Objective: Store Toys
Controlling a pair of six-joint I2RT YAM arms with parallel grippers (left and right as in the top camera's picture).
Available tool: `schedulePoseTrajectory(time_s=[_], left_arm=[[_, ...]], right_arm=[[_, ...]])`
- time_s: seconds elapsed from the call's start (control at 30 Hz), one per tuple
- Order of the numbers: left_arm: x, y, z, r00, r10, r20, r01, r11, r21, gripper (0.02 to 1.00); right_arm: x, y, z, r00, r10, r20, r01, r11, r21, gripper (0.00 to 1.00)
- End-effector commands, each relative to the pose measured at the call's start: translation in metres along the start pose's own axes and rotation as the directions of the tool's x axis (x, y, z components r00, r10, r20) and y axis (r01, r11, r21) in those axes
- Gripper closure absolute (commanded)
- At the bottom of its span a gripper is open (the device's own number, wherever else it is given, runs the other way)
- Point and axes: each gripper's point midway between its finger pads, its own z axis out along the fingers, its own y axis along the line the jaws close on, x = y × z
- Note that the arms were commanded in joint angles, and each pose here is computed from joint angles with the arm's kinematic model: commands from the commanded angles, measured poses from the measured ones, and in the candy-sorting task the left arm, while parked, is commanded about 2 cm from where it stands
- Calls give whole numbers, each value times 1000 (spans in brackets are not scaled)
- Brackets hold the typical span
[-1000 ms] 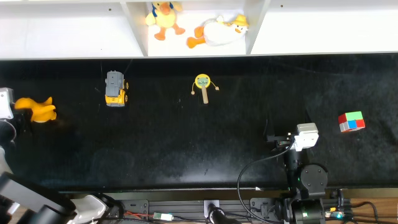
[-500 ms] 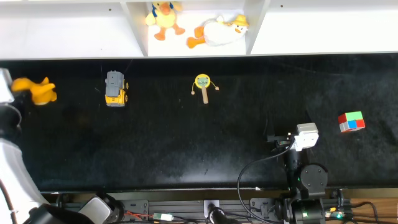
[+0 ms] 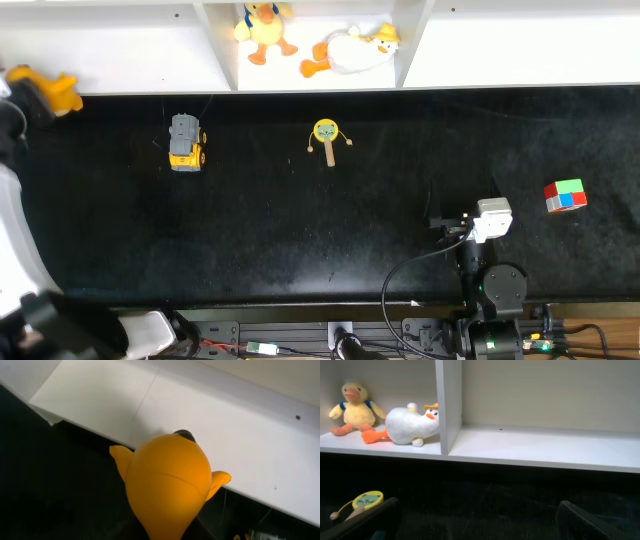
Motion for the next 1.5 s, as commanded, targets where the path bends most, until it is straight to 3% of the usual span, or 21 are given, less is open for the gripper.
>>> schedulePoseTrajectory(time_s=[0.03,0.37,1.5], left_arm=[[-23,-5,15,1000,-29,11,29,1000,2,963],[-30,-20,52,1000,-14,4,14,999,30,961],[-32,-21,80,1000,-5,23,4,1000,25,939]], right_arm=[[4,1,0,1000,7,-2,-7,1000,-5,5],[4,1,0,1000,7,-2,-7,1000,-5,5],[4,1,0,1000,7,-2,-7,1000,-5,5]])
